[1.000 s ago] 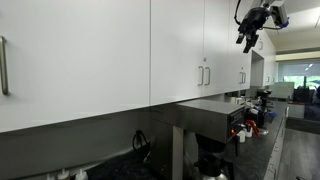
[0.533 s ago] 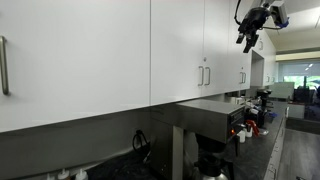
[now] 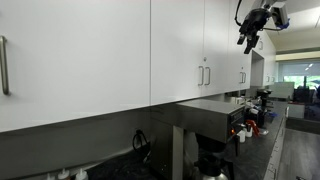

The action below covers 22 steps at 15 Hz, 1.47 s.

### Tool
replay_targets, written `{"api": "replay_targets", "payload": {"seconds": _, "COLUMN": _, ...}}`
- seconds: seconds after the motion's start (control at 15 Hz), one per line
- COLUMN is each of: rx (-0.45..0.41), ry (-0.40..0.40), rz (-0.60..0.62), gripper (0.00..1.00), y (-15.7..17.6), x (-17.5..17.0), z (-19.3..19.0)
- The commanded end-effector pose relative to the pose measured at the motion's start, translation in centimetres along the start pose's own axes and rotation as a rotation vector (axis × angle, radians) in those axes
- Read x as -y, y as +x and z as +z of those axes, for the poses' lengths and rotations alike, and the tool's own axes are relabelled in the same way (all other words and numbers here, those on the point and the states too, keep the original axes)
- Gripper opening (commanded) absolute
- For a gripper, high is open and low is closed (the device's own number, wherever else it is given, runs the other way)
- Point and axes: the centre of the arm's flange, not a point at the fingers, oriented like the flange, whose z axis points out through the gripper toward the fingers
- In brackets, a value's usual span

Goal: Open the cabinet, retrieve the sugar, and then close the cabinet door

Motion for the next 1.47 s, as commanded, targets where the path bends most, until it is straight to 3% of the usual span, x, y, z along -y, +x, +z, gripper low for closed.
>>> {"api": "replay_targets", "payload": {"seconds": 0.0, "rx": -0.003, "ry": 0.036, "rz": -0.027, "gripper": 1.00, "y": -1.7, "x": -4.2, "z": 3.1}}
{"api": "replay_targets", "payload": {"seconds": 0.33, "rx": -0.052, "ry": 0.058, "rz": -0.131, "gripper": 1.00, "y": -2.0, "x": -7.8, "z": 6.7}}
{"api": "replay_targets", "payload": {"seconds": 0.8, "rx": -0.194, "ry": -0.001, "rz": -0.241, "gripper": 1.00, "y": 3.4, "x": -9.7, "z": 11.9}}
{"api": "replay_targets", "payload": {"seconds": 1.4, "rx": -0.299, "ry": -0.092, "rz": -0.310, "gripper": 1.00, "y": 7.9, "x": -8.3, "z": 15.7}}
